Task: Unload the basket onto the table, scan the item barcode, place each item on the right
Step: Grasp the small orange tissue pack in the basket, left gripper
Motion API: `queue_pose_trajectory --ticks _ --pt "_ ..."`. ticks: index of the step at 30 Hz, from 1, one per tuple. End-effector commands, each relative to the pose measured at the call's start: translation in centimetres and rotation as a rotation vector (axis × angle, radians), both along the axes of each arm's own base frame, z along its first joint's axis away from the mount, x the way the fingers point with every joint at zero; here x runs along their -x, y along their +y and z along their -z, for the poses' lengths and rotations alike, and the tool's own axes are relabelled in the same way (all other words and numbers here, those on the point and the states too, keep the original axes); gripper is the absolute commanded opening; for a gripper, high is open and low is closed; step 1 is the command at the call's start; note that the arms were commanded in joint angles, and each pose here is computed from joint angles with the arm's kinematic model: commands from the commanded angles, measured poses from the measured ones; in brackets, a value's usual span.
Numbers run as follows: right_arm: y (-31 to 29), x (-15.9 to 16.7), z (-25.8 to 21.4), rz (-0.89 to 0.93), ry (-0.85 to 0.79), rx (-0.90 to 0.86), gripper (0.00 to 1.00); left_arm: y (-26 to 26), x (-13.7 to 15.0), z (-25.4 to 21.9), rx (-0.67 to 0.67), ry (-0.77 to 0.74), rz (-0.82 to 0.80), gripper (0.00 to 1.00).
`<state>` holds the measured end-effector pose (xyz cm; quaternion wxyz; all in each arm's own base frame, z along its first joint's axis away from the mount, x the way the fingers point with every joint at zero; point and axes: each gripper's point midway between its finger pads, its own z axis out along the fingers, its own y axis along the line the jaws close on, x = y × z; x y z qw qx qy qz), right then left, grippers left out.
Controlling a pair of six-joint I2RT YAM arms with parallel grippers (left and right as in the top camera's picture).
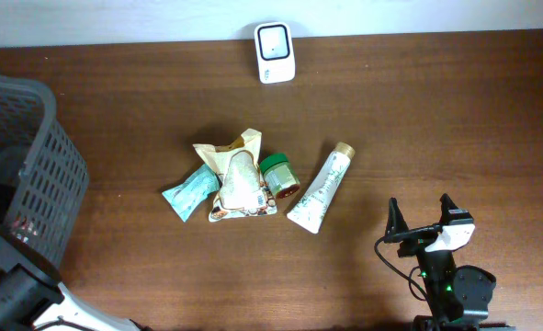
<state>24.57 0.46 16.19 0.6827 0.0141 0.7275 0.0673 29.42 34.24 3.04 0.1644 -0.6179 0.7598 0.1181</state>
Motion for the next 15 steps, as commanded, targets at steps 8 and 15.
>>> queue_pose_trajectory --ticks 8,15 --pt "-0.1 0.0 0.3 0.001 0.006 -0.007 0.98 -1.6 1.2 -21.7 -0.334 -0.319 0.046 0.0" --pt "-0.1 0.0 0.3 0.001 0.006 -0.007 0.98 -10.6 7.1 -39.5 -0.676 -0.644 0.216 0.0"
